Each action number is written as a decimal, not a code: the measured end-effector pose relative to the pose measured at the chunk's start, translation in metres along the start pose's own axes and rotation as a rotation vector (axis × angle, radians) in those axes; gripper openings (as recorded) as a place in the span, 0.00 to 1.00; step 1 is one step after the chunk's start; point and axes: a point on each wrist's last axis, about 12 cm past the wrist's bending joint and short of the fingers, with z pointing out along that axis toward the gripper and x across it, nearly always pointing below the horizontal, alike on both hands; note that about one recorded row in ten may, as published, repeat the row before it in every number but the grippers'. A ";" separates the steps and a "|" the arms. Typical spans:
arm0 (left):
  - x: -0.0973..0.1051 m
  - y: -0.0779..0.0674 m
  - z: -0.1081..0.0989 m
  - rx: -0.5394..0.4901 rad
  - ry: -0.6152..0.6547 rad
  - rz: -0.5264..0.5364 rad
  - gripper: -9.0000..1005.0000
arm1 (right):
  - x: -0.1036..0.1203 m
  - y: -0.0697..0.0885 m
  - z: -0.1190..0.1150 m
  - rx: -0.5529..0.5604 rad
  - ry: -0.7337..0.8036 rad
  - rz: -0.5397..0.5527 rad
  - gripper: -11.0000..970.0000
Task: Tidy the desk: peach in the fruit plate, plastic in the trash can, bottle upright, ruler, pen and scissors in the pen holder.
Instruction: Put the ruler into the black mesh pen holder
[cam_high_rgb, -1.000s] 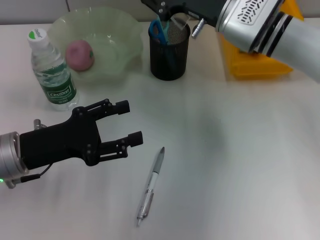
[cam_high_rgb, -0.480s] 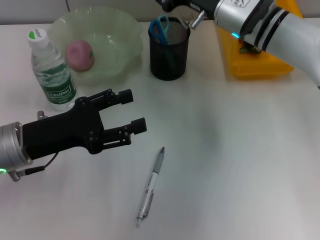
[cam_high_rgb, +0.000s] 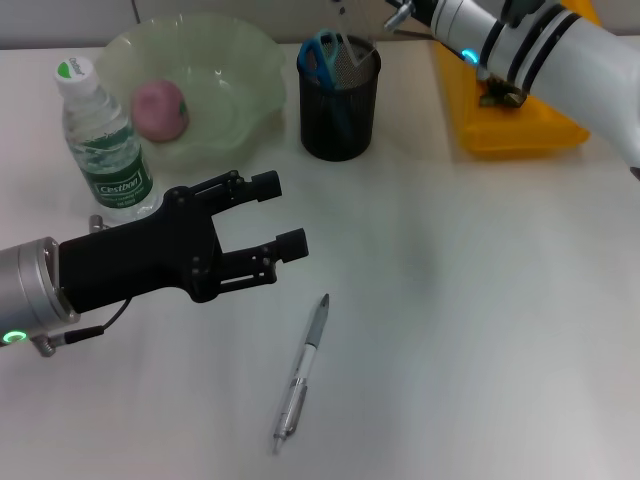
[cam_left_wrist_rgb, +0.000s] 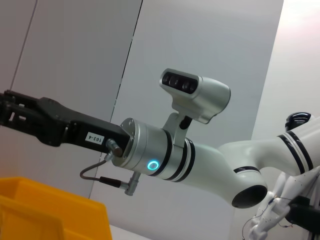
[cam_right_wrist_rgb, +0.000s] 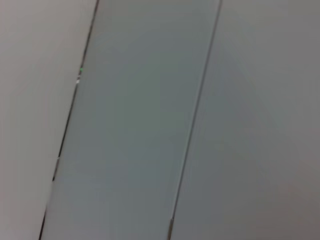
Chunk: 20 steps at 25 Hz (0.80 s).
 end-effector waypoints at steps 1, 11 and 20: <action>-0.001 0.000 0.002 0.005 -0.002 0.001 0.81 | 0.000 -0.001 0.000 0.010 -0.004 0.020 0.51; -0.002 0.001 0.005 0.016 -0.003 0.005 0.81 | -0.002 -0.006 0.000 0.055 -0.025 0.122 0.52; -0.003 0.001 0.008 0.031 -0.008 0.004 0.81 | -0.002 -0.006 0.000 0.059 -0.019 0.129 0.54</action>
